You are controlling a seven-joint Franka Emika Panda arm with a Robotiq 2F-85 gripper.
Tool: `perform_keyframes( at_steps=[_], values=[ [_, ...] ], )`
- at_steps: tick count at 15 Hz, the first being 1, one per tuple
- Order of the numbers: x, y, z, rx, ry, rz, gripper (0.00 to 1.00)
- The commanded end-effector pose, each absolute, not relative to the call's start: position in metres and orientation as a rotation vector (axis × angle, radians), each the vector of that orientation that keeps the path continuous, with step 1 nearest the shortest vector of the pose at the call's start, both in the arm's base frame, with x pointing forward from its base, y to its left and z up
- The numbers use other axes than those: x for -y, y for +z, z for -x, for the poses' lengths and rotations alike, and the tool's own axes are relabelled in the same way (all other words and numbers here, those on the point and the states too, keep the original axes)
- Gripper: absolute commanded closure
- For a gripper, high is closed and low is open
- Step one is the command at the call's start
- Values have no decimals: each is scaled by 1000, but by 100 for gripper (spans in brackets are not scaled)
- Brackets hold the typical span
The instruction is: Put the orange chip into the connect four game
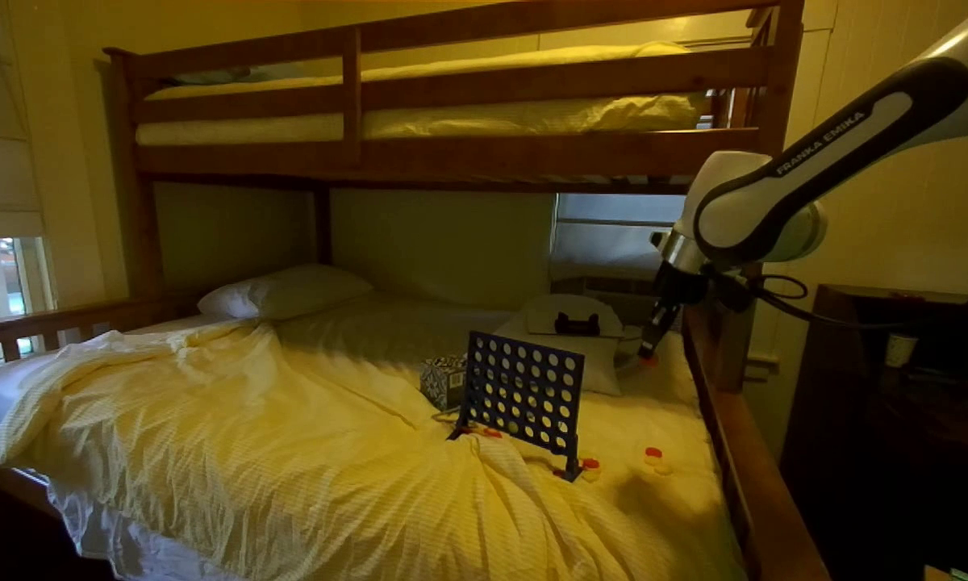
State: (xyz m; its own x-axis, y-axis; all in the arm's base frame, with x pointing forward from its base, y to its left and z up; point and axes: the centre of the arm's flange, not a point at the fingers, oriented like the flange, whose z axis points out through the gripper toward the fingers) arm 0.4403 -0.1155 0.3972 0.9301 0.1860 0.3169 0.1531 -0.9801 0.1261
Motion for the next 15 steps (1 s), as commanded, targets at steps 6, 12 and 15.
perform_keyframes(
  at_steps=[6,12,15],
  values=[
    [106,446,-455,-215,635,-3100,98],
    [101,450,-458,-183,650,-3098,93],
    [101,449,-458,-183,646,-3100,93]
  ],
)
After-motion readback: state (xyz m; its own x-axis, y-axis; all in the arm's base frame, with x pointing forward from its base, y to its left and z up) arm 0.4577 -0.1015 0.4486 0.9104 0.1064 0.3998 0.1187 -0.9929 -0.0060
